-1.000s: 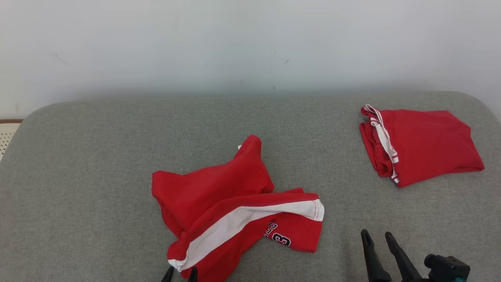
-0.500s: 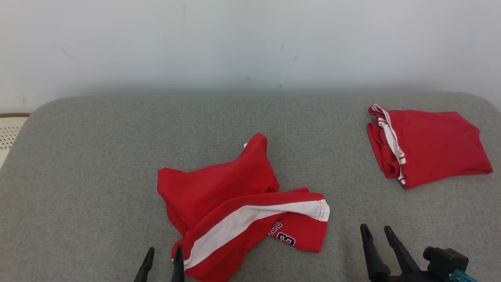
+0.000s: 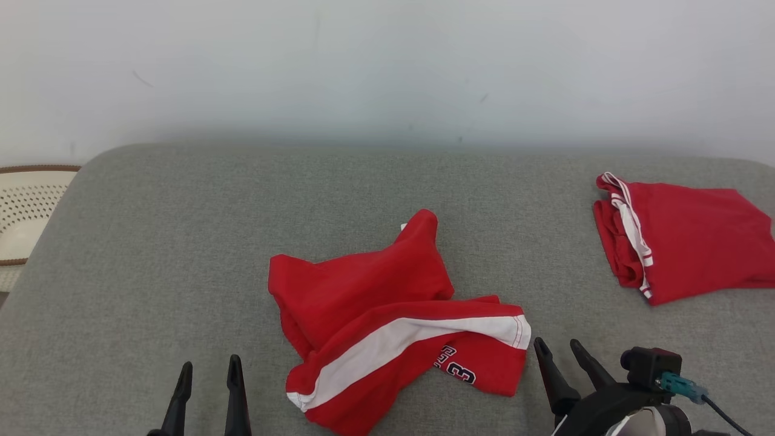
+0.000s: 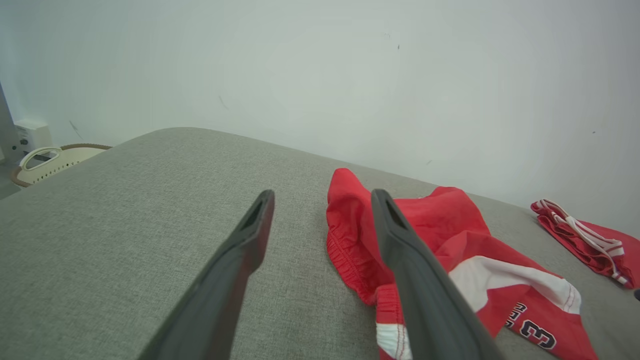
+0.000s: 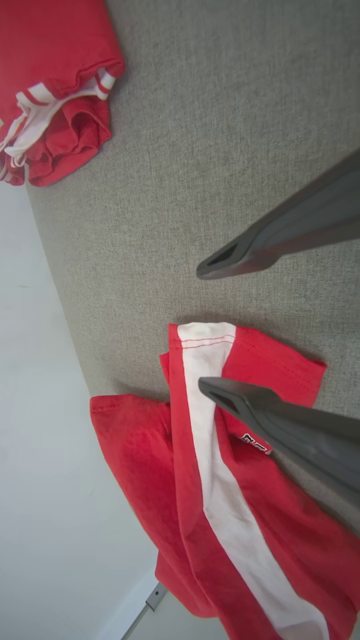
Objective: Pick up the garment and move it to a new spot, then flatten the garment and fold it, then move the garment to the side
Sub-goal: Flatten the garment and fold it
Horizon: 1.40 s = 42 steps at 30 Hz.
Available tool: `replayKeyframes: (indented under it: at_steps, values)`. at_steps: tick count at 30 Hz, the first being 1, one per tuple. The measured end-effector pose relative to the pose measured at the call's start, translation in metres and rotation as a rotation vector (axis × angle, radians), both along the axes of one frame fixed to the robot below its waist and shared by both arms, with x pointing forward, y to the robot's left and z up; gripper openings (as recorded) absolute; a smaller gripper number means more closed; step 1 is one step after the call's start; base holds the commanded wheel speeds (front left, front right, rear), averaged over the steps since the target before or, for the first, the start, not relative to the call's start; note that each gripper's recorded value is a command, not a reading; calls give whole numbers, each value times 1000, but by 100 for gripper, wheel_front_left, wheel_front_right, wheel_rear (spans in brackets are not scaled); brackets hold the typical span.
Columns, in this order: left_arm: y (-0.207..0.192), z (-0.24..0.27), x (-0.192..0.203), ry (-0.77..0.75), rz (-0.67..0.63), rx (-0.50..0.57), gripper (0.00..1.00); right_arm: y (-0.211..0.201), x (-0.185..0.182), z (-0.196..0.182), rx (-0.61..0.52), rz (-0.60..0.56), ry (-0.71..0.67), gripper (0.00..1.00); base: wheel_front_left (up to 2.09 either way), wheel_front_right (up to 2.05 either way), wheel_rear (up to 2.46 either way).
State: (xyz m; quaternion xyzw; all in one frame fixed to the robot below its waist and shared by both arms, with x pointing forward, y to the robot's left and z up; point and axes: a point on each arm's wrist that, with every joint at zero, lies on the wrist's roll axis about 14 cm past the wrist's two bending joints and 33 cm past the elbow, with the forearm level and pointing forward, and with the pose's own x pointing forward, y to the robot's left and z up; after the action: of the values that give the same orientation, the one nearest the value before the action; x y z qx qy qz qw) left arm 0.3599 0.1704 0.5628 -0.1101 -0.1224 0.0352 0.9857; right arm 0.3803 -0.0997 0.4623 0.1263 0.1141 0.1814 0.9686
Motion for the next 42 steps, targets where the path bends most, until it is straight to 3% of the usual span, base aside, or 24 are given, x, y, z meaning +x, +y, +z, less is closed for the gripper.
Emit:
replayKeyframes:
  at_steps: [14, 16, 17, 18, 30, 42]
  values:
    - [27, -6, -13, 18, 82, -4, 100, 14, 31, -35, -114, 94, 141, 100, 0, 0, 0]
    - [30, -7, -14, 20, 91, -6, 100, 17, 32, -37, -114, 104, 146, 72, 0, 0, 0]
    - [31, -7, -15, 21, 96, -7, 100, 18, 33, -38, -116, 107, 149, 20, 0, 0, 0]
    - [32, -7, -16, 22, 100, -8, 100, 19, 34, -38, -115, 108, 148, 0, 0, 0, 0]
    - [27, -9, -19, 26, 86, -24, 100, 21, 28, -12, -84, 129, 23, 0, 0, 0, 0]
    - [5, -18, -11, 53, 14, -37, 100, 1, -22, 12, -40, 162, -51, 0, 0, 0, 0]
